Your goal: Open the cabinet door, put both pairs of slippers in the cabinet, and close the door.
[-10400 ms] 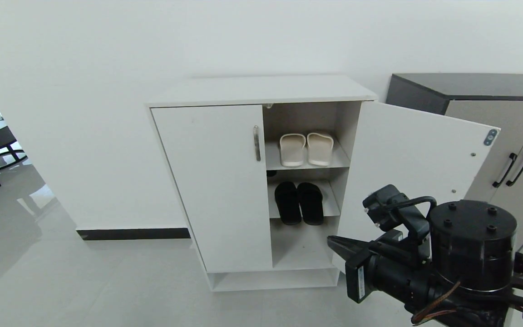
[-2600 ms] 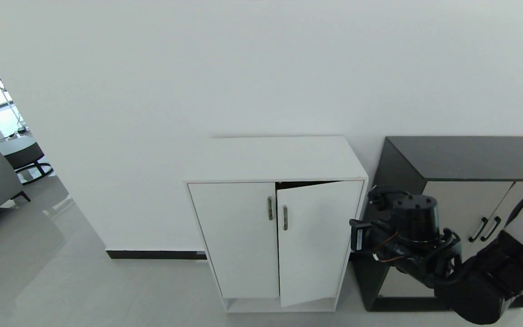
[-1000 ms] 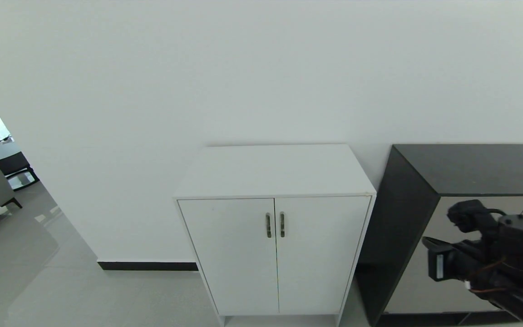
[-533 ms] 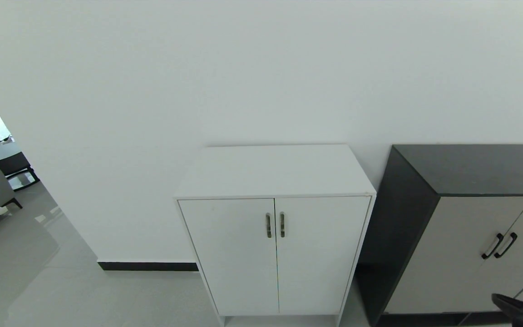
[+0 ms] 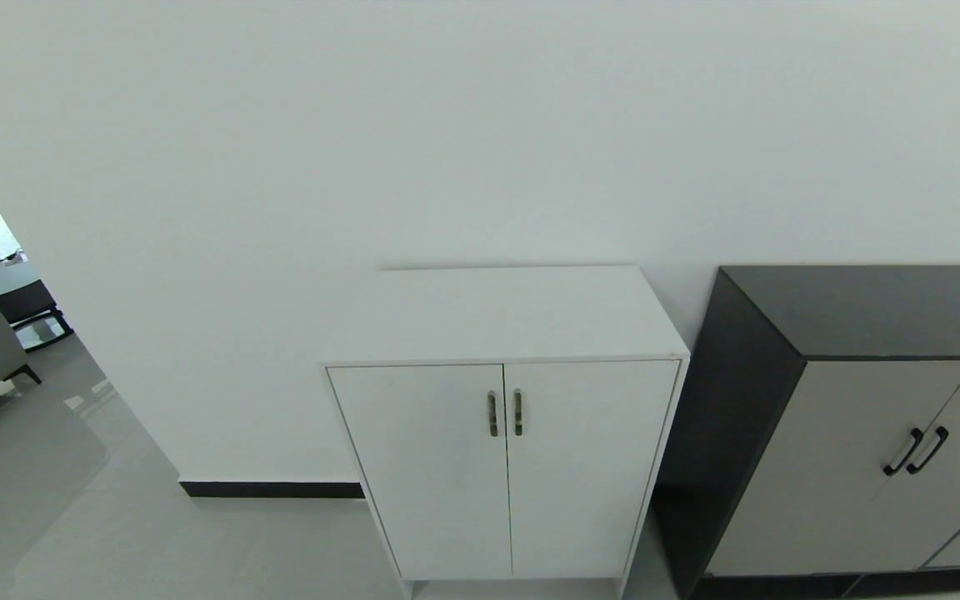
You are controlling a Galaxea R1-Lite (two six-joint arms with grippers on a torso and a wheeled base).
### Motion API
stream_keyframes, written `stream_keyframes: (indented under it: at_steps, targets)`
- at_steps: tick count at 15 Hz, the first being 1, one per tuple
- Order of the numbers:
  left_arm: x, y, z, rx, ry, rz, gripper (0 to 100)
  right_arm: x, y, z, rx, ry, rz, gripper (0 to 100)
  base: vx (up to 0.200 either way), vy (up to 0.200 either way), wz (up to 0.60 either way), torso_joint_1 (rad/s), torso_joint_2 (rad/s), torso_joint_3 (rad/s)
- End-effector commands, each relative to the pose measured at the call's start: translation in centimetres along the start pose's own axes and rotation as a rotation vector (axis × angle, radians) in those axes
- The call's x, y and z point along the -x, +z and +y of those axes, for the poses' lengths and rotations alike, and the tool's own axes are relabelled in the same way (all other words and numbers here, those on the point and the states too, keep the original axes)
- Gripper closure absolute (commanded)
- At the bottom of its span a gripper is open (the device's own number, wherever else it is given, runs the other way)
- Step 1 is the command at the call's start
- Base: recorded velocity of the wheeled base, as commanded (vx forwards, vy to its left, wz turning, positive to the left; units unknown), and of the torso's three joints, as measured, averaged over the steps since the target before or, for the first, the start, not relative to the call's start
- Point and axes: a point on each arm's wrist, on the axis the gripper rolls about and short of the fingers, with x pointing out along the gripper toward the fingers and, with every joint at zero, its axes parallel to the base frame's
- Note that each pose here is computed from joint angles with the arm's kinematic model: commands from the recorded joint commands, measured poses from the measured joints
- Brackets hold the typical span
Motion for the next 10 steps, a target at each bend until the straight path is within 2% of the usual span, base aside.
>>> stream_keyframes:
  at_steps: [1, 4, 6, 8, 10]
  targets:
    - [0.0, 0.0, 0.0, 0.0, -0.001, 0.0, 100, 1.5, -0.6, -0.1, -0.007, 0.029, -0.147, 100, 0.0, 0.0, 0.0, 0.0, 0.0, 0.0]
    - [0.0, 0.0, 0.0, 0.0, -0.001, 0.0, 100, 1.7, -1.4, 0.0, 0.023, 0.097, -0.161, 100, 0.0, 0.0, 0.0, 0.0, 0.0, 0.0]
    - [0.0, 0.0, 0.0, 0.0, -0.001, 0.0, 100, 1.7, -1.4, 0.0, 0.014, 0.071, -0.159, 100, 0.0, 0.0, 0.0, 0.0, 0.0, 0.0]
    - [0.0, 0.0, 0.0, 0.0, -0.001, 0.0, 100, 2.2, -1.7, -0.1, -0.038, -0.036, -0.228, 100, 0.0, 0.0, 0.0, 0.0, 0.0, 0.0]
    - [0.0, 0.0, 0.0, 0.0, -0.001, 0.0, 100, 3.1, -2.3, 0.0, -0.078, -0.138, -0.366, 100, 0.0, 0.0, 0.0, 0.0, 0.0, 0.0]
